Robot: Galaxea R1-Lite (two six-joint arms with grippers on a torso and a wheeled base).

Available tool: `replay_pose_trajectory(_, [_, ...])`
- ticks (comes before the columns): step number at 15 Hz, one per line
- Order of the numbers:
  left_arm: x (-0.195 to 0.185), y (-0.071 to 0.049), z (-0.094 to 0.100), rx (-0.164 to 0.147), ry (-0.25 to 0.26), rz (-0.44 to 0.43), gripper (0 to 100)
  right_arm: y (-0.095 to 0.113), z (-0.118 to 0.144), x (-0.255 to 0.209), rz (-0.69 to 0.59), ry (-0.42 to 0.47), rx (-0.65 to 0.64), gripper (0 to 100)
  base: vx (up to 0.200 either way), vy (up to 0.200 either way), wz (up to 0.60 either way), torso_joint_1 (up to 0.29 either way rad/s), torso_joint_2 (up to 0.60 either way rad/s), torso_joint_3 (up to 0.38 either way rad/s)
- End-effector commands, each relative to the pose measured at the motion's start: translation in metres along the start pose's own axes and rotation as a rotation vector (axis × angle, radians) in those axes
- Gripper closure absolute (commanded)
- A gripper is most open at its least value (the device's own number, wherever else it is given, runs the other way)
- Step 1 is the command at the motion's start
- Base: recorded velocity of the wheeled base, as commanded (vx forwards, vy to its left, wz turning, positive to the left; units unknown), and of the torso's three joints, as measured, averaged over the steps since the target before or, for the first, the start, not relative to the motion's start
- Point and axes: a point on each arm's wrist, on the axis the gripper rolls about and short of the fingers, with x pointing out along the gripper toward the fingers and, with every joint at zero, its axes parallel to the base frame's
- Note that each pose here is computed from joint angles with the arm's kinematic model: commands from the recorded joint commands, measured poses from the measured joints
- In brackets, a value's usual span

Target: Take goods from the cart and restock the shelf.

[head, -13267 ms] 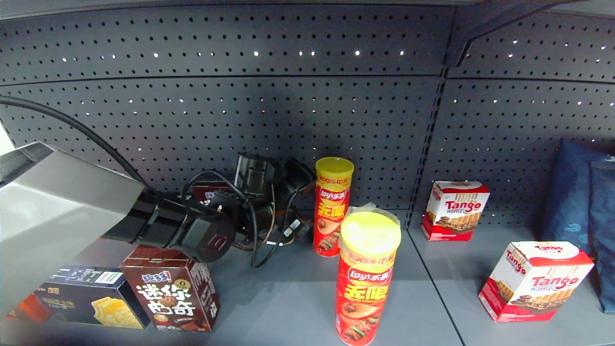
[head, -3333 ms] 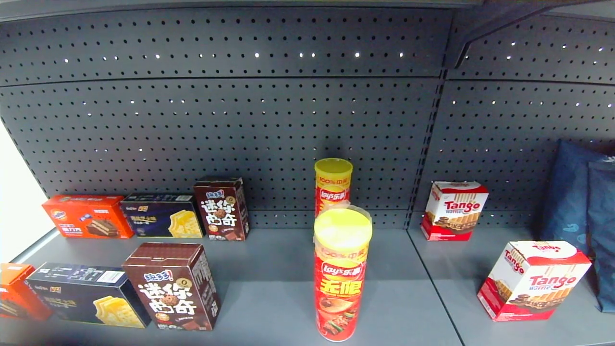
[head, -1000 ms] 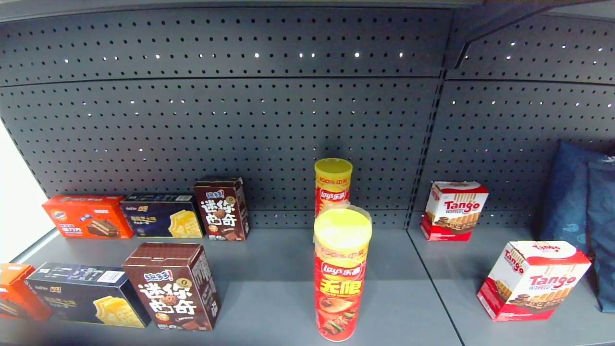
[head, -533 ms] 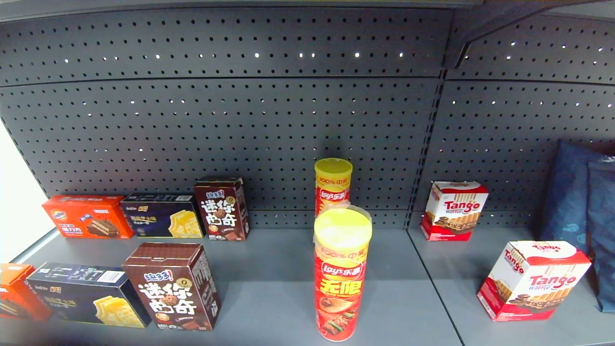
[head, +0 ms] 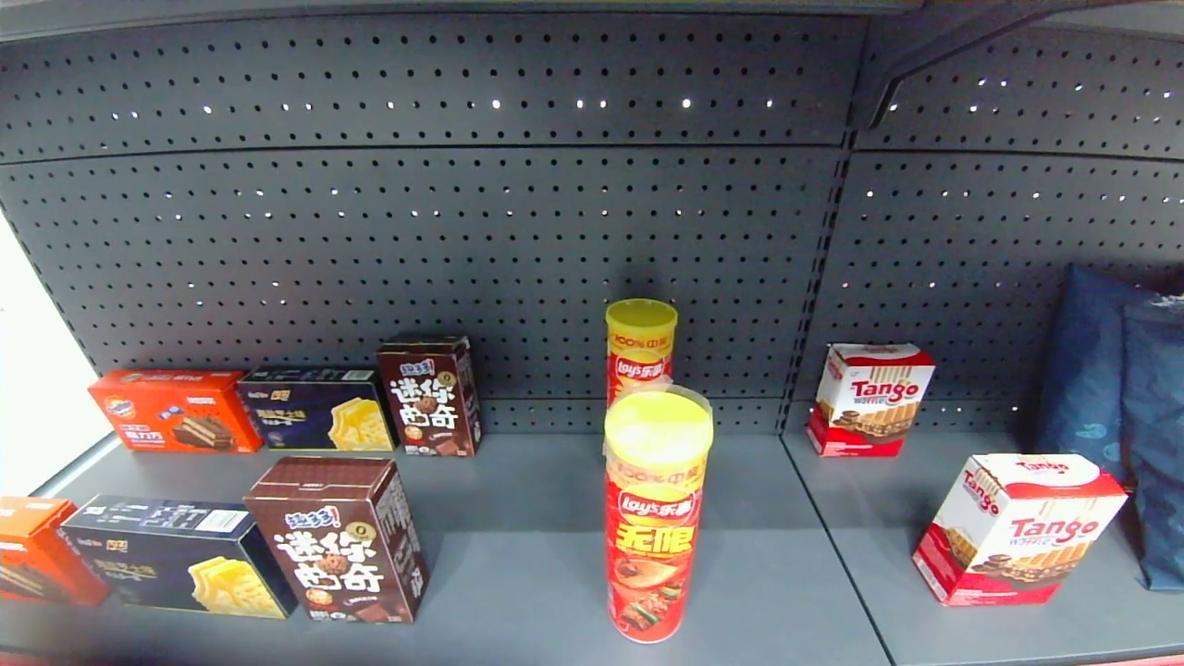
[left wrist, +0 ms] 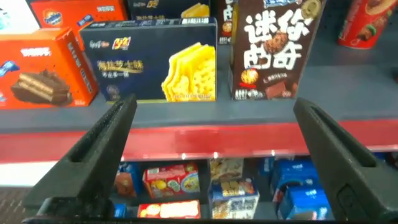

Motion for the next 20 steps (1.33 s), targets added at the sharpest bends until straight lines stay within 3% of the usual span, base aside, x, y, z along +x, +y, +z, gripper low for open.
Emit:
replay_pose_trajectory(1, [0.0,0.0,-0.0001,0.0,0.0,0.0,0,0.0,0.0,0.0001,0.0,0.002,0.001,0,0.0,0.0,0.0,0.0,0.0,0.0])
replay_pose_trajectory(20, [0.0,0.0,-0.0001,0.0,0.0,0.0,0,0.0,0.0,0.0001,0.0,0.002,0.001,0,0.0,0.0,0.0,0.0,0.0,0.0])
